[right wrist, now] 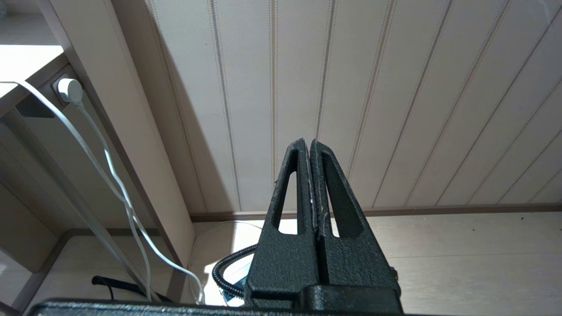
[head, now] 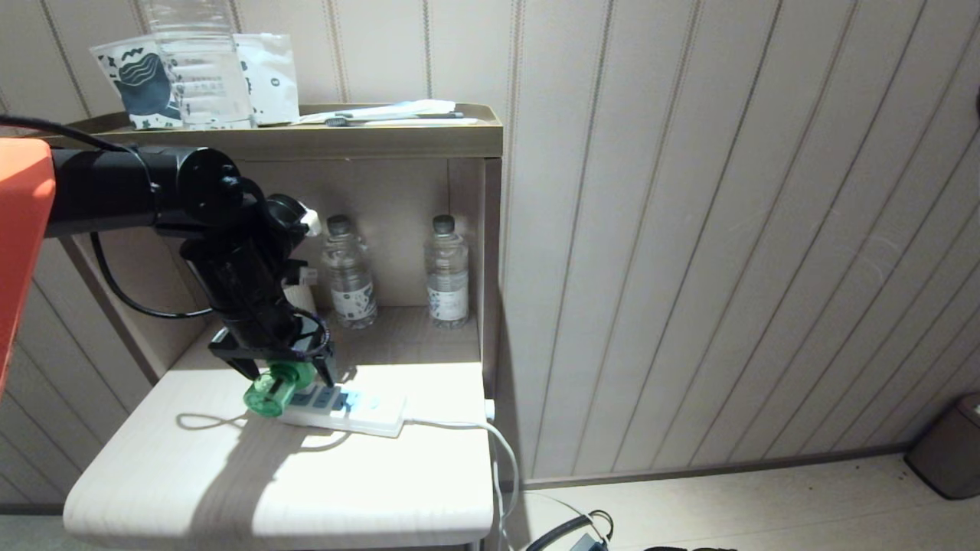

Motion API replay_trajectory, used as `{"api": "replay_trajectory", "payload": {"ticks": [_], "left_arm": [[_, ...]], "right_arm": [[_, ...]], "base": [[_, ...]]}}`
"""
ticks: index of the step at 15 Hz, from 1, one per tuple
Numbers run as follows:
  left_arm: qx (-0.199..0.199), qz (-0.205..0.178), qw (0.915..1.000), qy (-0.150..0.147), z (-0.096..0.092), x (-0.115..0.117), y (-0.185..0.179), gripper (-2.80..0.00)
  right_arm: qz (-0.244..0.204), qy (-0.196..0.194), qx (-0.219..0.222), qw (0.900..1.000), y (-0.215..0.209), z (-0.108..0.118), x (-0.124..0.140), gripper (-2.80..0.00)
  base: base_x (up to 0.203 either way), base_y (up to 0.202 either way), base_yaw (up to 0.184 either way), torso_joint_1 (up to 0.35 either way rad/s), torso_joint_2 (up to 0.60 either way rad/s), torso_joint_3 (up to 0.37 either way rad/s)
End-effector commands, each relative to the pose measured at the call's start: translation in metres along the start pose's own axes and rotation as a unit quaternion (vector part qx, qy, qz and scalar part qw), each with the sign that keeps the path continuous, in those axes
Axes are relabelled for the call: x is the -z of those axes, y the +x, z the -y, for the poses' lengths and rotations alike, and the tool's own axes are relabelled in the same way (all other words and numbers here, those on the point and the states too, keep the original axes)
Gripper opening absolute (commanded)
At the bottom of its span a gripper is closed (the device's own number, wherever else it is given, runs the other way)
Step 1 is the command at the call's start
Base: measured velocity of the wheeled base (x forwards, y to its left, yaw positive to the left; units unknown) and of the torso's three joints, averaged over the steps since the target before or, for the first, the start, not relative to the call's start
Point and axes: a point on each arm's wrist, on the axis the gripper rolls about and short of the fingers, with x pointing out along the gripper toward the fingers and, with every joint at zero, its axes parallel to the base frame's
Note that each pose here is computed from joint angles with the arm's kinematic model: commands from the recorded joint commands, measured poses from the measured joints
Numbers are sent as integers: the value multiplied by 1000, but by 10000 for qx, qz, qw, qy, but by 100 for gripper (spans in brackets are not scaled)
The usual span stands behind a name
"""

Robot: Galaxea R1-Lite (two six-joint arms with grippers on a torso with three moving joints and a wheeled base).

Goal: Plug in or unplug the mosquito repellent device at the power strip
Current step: Insert the plug into the socket, then hold the socket with your right hand and unplug it with your left hand

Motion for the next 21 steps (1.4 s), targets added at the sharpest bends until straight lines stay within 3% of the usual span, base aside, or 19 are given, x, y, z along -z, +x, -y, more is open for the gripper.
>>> {"api": "replay_trajectory", "payload": {"ticks": [1,6,9,11,13,15,16,21], "left_arm": [[12,102,9999,-16,-2,6,-12,0],[165,536,9984,-31,-5,23,-47,0],[360,1129,9929,-55,-7,30,-71,0],[373,1700,9846,-144,-14,35,-90,0],[387,2368,9705,-223,-21,42,-111,0],[259,2741,9609,-298,-25,52,-128,0],[136,2825,9585,-364,-29,58,-133,-280],[-121,2855,9565,-596,-45,85,-142,-280]], "right_arm": [[-4,1,-4,10000,0,0,0,-280],[-4,-2,-4,10000,0,0,0,-280],[-4,0,-4,10000,0,0,0,-280],[-4,-2,-4,10000,0,0,0,-280],[-4,4,-4,10000,0,0,0,-280],[-4,-2,-4,10000,0,0,0,-280],[-4,-2,-4,10000,0,0,0,-280],[-4,5,-4,10000,0,0,0,-280]], "base": [[0,0,0,0,0,0],[0,0,0,0,0,0],[0,0,0,0,0,0],[0,0,0,0,0,0],[0,0,0,0,0,0],[0,0,0,0,0,0],[0,0,0,0,0,0],[0,0,0,0,0,0]]}}
